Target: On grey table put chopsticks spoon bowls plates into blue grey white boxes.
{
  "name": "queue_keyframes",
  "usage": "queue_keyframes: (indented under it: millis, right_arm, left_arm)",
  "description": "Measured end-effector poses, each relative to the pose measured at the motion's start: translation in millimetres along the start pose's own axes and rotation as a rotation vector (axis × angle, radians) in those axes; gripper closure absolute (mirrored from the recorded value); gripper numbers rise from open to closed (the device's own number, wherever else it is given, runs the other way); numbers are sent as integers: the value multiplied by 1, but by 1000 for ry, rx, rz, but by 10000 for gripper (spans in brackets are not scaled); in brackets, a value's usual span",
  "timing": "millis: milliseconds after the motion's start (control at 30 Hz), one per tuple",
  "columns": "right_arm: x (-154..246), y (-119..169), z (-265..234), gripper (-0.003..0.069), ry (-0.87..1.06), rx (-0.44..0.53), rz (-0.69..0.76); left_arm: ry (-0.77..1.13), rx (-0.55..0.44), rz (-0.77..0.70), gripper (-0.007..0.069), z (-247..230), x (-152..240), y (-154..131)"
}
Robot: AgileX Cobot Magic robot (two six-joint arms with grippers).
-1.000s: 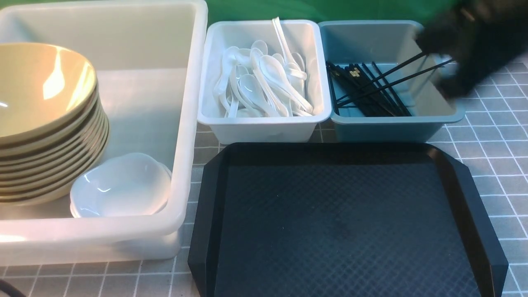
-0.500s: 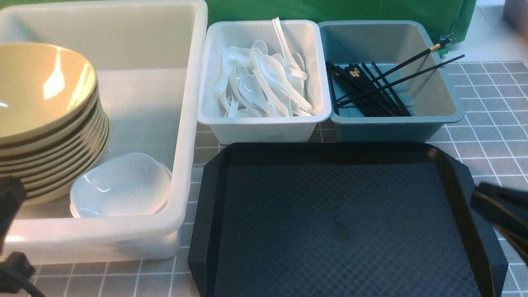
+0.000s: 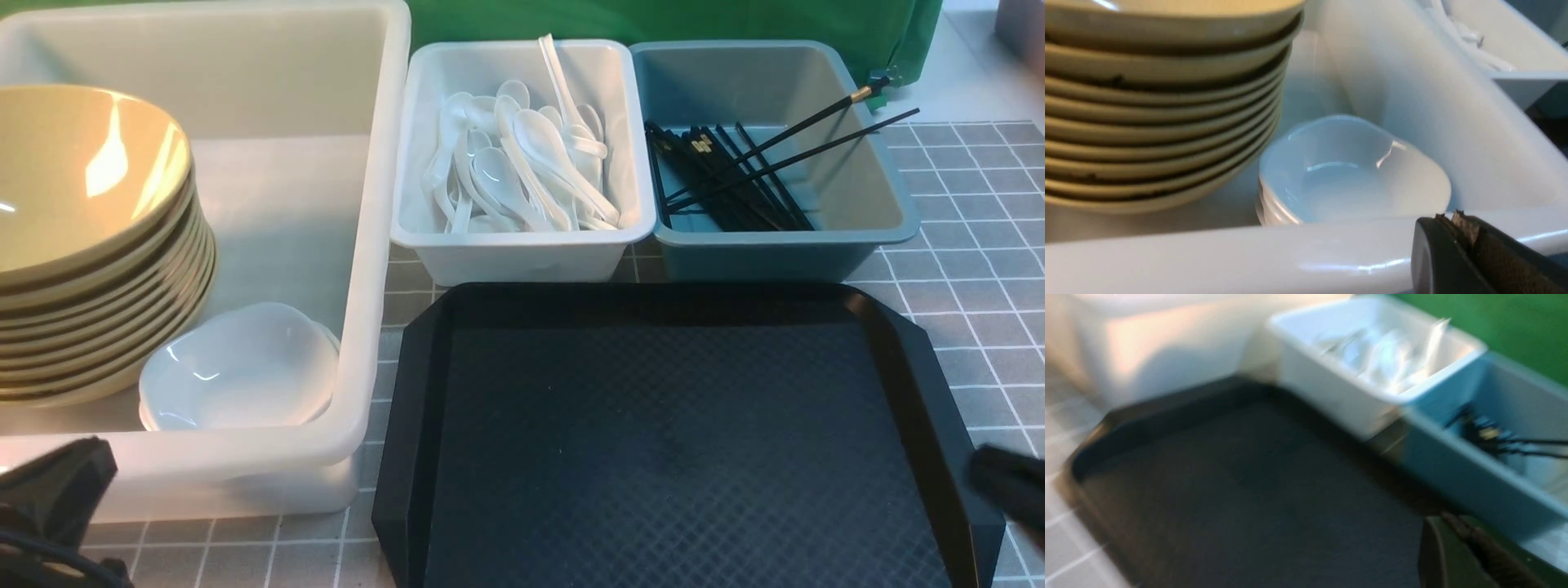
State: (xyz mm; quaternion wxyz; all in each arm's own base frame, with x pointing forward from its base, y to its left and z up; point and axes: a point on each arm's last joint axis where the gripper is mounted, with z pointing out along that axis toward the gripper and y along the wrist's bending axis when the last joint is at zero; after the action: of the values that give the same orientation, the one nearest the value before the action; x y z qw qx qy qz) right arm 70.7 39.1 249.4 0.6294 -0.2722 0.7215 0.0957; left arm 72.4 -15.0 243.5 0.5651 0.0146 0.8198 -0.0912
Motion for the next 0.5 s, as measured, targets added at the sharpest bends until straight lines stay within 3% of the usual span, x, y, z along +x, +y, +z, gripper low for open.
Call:
queue_keyframes:
  millis: [33,133,167,300,500]
  right_arm:
    - [1,-1,-2,614,-13,17,7]
    - [15,-8,-21,614,-168,223,85]
    - [17,-9,-22,614,-165,233,89]
    - [47,-12,-22,614,-177,438,200]
    - [65,-13,-20,614,-84,507,275]
  left_arm:
    - [5,0,-1,634,1,1,0]
    - [33,-3,0,634,3,9,1]
    - [36,-4,-1,634,4,11,2]
    - [70,-3,-3,634,6,19,2]
    - [105,1,-3,634,7,24,2]
